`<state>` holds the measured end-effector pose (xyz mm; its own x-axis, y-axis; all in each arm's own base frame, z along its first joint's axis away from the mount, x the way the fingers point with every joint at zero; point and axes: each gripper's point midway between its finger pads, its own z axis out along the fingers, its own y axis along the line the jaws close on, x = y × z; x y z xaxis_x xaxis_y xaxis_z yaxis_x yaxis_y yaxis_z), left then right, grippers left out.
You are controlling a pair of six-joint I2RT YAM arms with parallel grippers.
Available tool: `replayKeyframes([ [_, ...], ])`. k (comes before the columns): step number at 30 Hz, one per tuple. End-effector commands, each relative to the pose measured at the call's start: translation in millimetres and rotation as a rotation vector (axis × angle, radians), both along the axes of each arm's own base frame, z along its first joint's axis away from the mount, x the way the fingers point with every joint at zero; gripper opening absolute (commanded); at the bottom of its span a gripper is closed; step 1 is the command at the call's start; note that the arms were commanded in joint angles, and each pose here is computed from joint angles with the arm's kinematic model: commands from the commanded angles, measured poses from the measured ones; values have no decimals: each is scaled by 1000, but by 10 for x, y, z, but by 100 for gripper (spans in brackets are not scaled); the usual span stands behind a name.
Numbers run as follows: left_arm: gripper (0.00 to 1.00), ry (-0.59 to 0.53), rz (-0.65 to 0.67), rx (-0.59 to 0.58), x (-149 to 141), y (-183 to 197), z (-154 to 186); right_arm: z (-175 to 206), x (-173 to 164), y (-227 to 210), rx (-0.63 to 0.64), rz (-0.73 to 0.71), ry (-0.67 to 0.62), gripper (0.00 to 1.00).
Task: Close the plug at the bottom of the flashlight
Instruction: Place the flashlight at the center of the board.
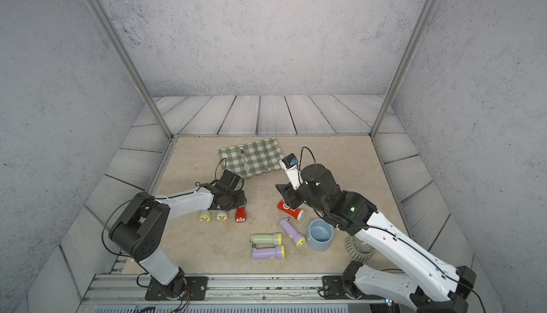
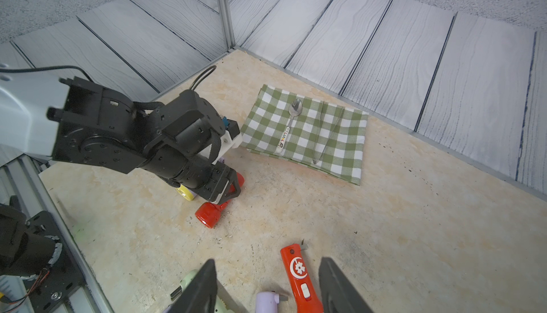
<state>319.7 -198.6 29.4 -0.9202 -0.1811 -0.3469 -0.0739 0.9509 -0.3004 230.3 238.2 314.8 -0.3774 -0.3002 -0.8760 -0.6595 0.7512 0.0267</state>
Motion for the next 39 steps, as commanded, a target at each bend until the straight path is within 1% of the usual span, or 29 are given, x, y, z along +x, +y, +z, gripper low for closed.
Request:
replayKeyframes([
  [1,55,-63,1,-7,92,19,281,7,27,-10,2,-11,-9,57],
  [7,56,-130,-4,-6,106,69,616,-18,36,4,-5,-9,-3,57],
  [12,57,-176,-17,-17,71,102,824,-23,39,3,-8,-11,-1,57],
  [15,57,-200,-43,-52,22,68,924,-39,38,17,-6,-8,6,57],
  [19,53,-243,-117,-123,-55,-39,1084,-82,42,34,-4,-8,17,58],
  [22,53,-260,-149,-162,-121,-89,1180,-112,90,-5,-21,-47,26,60],
  [26,52,-291,-208,-230,-226,-189,1285,-203,120,-29,-44,-78,56,60],
  [33,51,-336,-363,-334,-433,-442,1383,-609,114,-56,-86,-127,179,60],
  [36,51,-353,-427,-382,-527,-556,1414,-831,107,-139,-116,-172,232,60],
  [39,51,-349,-486,-392,-603,-656,1427,-1028,124,-273,-133,-231,279,60],
])
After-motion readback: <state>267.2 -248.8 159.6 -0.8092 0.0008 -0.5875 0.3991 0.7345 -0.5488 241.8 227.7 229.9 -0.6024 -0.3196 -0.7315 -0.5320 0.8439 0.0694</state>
